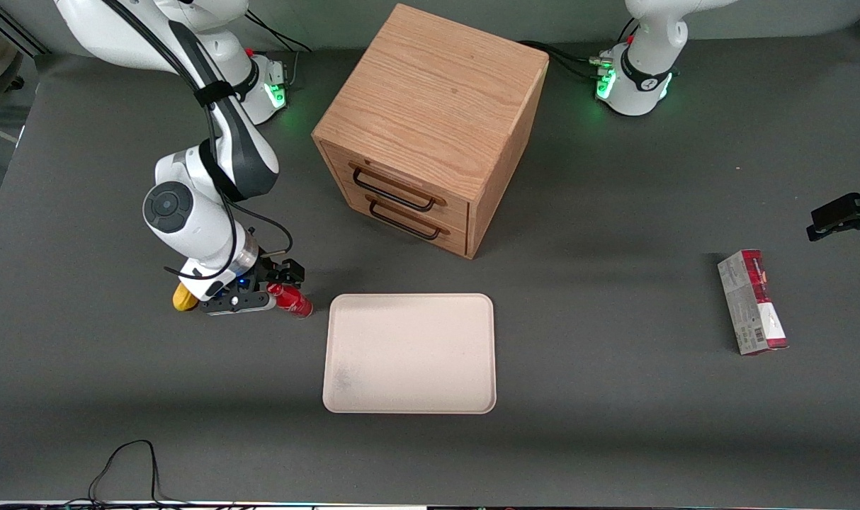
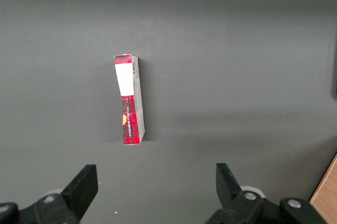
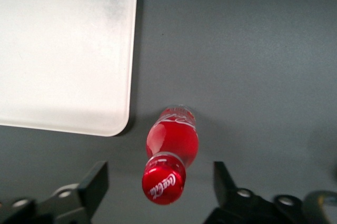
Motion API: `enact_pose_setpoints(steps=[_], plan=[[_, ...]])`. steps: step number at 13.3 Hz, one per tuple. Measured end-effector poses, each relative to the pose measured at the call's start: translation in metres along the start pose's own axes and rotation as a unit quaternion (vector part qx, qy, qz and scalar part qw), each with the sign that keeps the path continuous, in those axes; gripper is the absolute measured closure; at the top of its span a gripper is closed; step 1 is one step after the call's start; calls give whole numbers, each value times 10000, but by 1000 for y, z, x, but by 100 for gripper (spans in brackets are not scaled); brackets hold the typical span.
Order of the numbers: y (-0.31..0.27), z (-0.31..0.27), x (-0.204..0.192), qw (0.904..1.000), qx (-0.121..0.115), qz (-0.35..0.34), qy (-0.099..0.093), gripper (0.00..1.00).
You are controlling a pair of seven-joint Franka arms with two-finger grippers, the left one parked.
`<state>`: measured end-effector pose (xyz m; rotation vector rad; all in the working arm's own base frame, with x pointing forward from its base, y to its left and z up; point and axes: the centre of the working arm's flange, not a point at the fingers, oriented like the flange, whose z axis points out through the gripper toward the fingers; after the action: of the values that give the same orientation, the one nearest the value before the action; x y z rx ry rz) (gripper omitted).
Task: Place coke bottle on tray
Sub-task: 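Close the right gripper on the bottle's cap end and lift it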
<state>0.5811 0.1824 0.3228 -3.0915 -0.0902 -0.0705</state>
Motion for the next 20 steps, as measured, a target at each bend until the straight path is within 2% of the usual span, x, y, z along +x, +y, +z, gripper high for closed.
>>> enact_pose_setpoints(steps=[4,5,9,12,15,17,20], plan=[[3,2,1,10000,-7,25,-9,65],[5,1,1,10000,-11,35,0,68],[2,-19,13,9999,21,34,115,68],[-4,-94,37,9998,-141,-46,-114,68],[-4,-178,51,9995,-255,-49,-161,68],[-7,-212,65,9996,-255,29,-114,68],[-32,-200,97,9996,-266,81,-34,68]])
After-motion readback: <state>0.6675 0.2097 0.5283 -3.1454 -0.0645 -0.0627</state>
